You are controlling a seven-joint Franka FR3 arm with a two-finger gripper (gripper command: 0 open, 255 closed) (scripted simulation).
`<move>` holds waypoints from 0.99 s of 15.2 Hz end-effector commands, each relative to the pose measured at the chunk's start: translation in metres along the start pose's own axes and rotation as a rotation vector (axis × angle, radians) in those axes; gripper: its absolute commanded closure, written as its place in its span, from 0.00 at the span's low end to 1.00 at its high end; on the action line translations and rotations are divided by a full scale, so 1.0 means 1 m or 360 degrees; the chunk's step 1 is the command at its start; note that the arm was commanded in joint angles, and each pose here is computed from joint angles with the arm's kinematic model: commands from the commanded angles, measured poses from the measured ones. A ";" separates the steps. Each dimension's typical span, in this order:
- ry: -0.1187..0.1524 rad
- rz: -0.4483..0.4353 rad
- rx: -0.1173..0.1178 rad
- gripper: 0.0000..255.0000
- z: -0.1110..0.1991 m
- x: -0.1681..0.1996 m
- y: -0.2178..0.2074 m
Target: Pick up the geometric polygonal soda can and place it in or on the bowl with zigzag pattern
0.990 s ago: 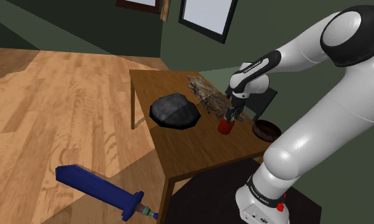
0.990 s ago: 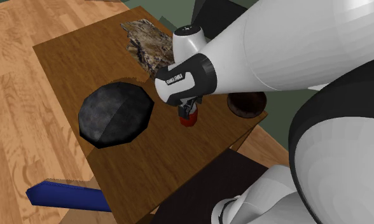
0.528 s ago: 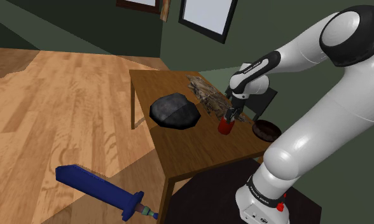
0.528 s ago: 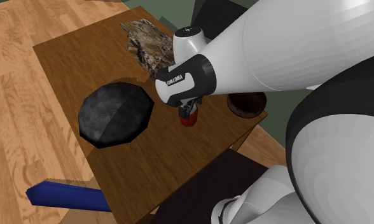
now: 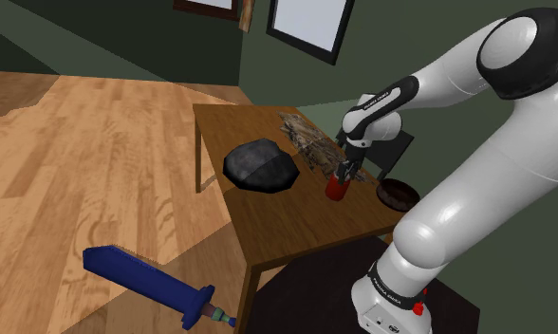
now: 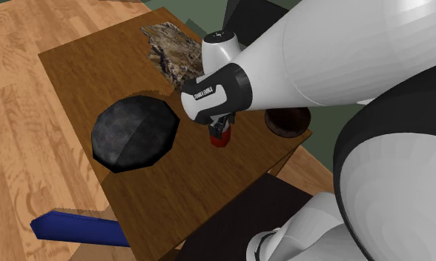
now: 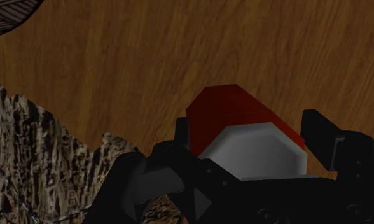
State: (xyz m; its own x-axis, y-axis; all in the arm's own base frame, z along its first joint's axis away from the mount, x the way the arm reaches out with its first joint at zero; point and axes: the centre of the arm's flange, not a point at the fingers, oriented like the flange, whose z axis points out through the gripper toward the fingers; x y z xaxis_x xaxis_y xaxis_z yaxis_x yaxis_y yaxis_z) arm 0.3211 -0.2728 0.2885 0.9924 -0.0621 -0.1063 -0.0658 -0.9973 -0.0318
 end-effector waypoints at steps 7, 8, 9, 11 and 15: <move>-0.0001 0.0000 0.0000 1.00 -0.026 -0.003 -0.001; -0.0001 0.0000 0.0000 1.00 -0.031 -0.003 -0.001; -0.0001 0.0000 0.0000 1.00 -0.036 -0.004 -0.001; -0.0001 0.0000 0.0000 1.00 -0.047 -0.005 -0.002; -0.0001 0.0000 0.0000 1.00 -0.068 -0.007 -0.002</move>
State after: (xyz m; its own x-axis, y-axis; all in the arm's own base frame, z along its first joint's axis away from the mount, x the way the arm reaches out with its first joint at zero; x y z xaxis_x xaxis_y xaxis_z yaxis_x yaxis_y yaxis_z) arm 0.3216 -0.2729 0.3503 0.9924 -0.0616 -0.1070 -0.0654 -0.9973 -0.0323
